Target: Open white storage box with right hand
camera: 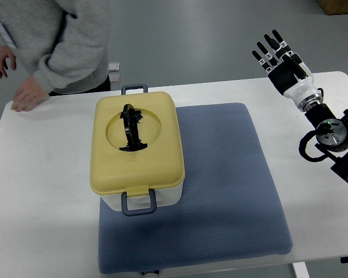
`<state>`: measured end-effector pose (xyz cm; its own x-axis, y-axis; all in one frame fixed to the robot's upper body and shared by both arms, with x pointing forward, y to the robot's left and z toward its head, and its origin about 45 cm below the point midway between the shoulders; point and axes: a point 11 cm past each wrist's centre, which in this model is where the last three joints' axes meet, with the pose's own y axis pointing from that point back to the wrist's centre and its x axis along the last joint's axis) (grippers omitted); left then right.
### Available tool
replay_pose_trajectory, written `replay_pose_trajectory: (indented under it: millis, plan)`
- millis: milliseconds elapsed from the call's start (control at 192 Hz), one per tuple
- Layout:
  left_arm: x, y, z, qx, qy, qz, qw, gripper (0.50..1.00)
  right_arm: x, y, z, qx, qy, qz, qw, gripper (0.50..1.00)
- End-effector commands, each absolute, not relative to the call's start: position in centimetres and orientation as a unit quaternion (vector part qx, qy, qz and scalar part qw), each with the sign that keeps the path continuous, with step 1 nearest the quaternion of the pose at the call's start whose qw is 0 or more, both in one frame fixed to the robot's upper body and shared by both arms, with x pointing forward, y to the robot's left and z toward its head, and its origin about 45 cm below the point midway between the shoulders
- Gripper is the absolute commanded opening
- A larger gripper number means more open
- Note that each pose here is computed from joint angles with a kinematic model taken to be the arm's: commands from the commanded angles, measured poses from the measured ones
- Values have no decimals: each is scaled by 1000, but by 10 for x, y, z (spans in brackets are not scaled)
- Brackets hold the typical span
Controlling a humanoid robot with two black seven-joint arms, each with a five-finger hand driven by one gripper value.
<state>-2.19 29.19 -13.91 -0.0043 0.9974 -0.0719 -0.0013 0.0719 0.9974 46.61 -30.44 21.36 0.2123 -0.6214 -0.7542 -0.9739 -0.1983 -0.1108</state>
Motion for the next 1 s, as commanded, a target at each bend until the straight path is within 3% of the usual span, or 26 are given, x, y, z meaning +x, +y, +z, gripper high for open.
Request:
replay_pose_trajectory:
  millis: [0, 328, 541, 739, 926, 994]
  plan:
    - [-22, 292, -139, 481, 518, 483, 517, 1000, 466, -305, 214, -717, 556, 291, 303, 926]
    - [-22, 293, -139, 481, 518, 484, 516, 1000, 471, -306, 225, -730, 553, 274, 292, 926]
    - [-22, 292, -139, 480, 519, 483, 517, 1000, 494, -304, 305, -840, 511, 99, 151, 926]
    - [-22, 291, -139, 479, 520, 481, 519, 1000, 511, -248, 405, -901, 377, -177, -121, 926]
    - [-21, 291, -139, 478, 520, 481, 519, 1000, 499, -180, 488, -850, 278, -387, -227, 928]
    - [-18, 292, -139, 478, 518, 483, 520, 1000, 482, -134, 504, -833, 217, -446, -244, 928]
